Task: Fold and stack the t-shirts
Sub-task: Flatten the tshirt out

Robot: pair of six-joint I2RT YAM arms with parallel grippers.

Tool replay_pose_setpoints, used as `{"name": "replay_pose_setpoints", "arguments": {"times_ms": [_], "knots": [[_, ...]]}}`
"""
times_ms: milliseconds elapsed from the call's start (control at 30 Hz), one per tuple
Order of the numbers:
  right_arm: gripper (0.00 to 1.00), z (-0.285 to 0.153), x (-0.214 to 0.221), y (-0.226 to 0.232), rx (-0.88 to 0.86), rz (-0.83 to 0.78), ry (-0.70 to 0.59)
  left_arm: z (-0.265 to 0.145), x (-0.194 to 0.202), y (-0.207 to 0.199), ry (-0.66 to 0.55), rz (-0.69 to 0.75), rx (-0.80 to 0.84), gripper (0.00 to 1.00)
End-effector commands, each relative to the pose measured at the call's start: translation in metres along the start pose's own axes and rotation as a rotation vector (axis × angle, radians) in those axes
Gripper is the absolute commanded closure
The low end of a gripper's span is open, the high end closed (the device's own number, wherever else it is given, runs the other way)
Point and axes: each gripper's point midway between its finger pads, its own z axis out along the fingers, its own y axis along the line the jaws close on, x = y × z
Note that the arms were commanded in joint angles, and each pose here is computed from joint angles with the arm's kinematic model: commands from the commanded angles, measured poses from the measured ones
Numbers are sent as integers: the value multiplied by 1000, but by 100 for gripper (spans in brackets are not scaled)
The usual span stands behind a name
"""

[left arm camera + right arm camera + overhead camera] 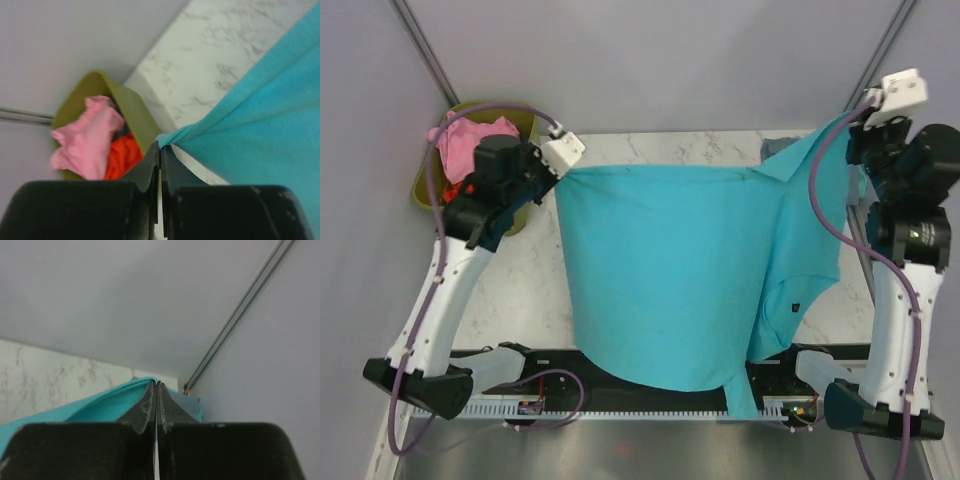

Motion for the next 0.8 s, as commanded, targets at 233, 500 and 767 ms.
{"name": "replay_pose_setpoints", "arguments": {"times_ms": [233,500,767], "knots": [[100,106,311,78,-342,-2,564,151,158,-113,324,45,363,98],[100,224,403,126,-471,-47,697,263,227,-101,486,4,394,98],[100,298,473,148,-381,20,701,312,260,-72,540,-15,333,98]]}}
